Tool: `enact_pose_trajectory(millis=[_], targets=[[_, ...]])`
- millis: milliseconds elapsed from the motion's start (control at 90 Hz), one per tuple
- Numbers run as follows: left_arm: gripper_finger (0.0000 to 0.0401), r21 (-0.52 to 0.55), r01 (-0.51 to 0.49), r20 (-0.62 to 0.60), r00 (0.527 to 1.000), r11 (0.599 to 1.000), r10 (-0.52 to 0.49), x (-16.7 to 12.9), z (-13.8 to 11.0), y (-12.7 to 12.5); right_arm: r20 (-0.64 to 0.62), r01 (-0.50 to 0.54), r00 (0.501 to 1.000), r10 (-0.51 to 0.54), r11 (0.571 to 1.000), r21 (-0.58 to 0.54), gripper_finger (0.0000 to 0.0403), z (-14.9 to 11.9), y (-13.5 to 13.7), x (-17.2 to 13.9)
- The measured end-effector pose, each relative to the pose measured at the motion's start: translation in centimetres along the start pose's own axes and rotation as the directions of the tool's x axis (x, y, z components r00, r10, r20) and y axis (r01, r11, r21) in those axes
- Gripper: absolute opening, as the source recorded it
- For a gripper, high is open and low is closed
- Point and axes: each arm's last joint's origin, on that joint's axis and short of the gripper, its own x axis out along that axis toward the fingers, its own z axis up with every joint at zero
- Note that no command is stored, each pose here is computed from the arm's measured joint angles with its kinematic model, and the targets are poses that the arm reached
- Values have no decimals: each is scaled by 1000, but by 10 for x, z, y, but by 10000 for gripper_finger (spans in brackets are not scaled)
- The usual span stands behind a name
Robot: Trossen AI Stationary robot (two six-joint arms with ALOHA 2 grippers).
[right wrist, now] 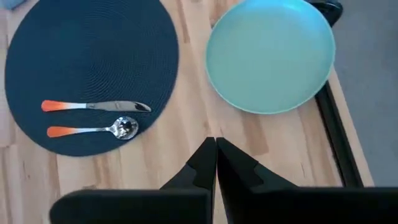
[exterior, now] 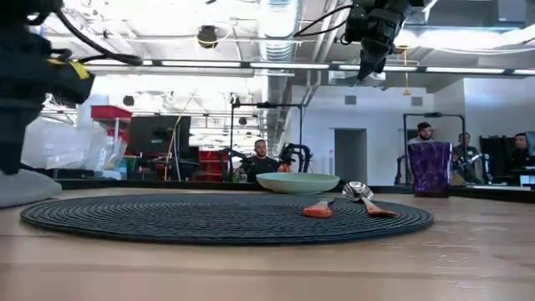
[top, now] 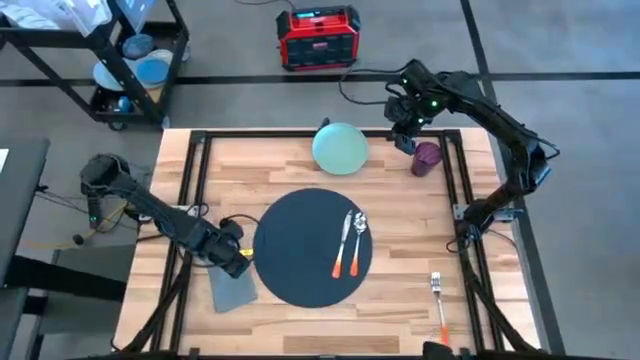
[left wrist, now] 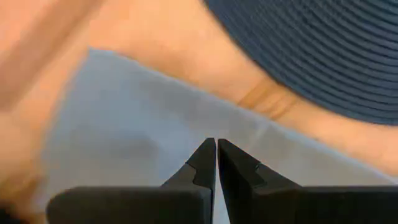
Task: Set table place
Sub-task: Adjust the gray table napkin on the table
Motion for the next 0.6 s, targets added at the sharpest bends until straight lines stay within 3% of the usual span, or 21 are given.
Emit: enact_pose_trajectory(millis=[233, 600], targets=[[0, -5, -63, -17, 998, 998, 63, 25, -8, 23, -9, -19, 1000, 18, 999, -29, 0, 3, 9, 3], [0, 101, 24, -79, 997, 995, -16, 35, 10, 26, -27, -27, 999, 26, 998, -62, 0, 2, 11, 3]])
